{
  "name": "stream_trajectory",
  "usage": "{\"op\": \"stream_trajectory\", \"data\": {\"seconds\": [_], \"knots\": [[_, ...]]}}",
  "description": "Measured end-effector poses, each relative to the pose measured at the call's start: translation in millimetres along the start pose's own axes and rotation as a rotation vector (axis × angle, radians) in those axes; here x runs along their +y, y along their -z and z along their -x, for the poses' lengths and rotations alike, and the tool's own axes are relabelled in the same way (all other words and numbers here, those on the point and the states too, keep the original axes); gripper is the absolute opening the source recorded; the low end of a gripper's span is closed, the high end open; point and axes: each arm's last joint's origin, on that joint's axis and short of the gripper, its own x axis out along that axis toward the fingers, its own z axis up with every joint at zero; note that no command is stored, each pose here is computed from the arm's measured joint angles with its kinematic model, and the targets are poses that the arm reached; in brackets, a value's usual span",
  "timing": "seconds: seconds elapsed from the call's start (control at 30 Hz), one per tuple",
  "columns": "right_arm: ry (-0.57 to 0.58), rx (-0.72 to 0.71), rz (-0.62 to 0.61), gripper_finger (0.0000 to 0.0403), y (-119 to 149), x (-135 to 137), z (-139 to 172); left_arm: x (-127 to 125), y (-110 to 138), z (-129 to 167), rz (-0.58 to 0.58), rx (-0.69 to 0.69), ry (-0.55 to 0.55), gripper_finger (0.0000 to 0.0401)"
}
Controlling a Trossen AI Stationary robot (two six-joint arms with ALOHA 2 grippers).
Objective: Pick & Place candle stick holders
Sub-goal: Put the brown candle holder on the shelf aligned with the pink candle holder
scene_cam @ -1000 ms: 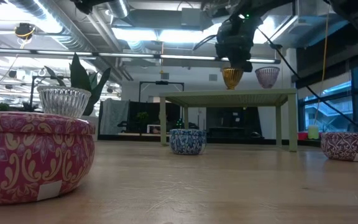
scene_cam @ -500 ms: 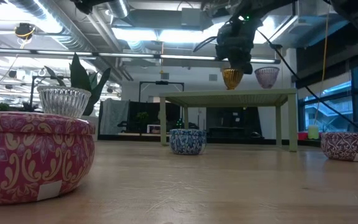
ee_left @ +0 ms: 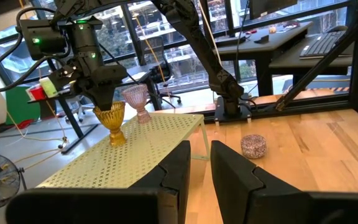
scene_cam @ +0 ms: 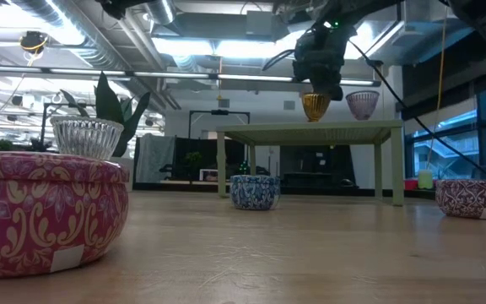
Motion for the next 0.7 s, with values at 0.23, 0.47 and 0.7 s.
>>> {"op": "stream_trajectory", "data": {"seconds": [0.23,0.47,0.7], "knots": [[0.000,0.004,-0.001,0.0040,0.2,-0.1,-0.3,0.0,0.0,0.0,0.000,0.000,0.000,0.0058],[0.001,0.008,0.000,0.0045,0.5,0.0,-0.4,0.0,0.0,0.0,0.000,0.000,0.000,0.0058],[0.041,0.037,0.006,0.0110,0.6,1.0,-3.2,0.0,0.0,0.0,0.000,0.000,0.000,0.0058]]}}
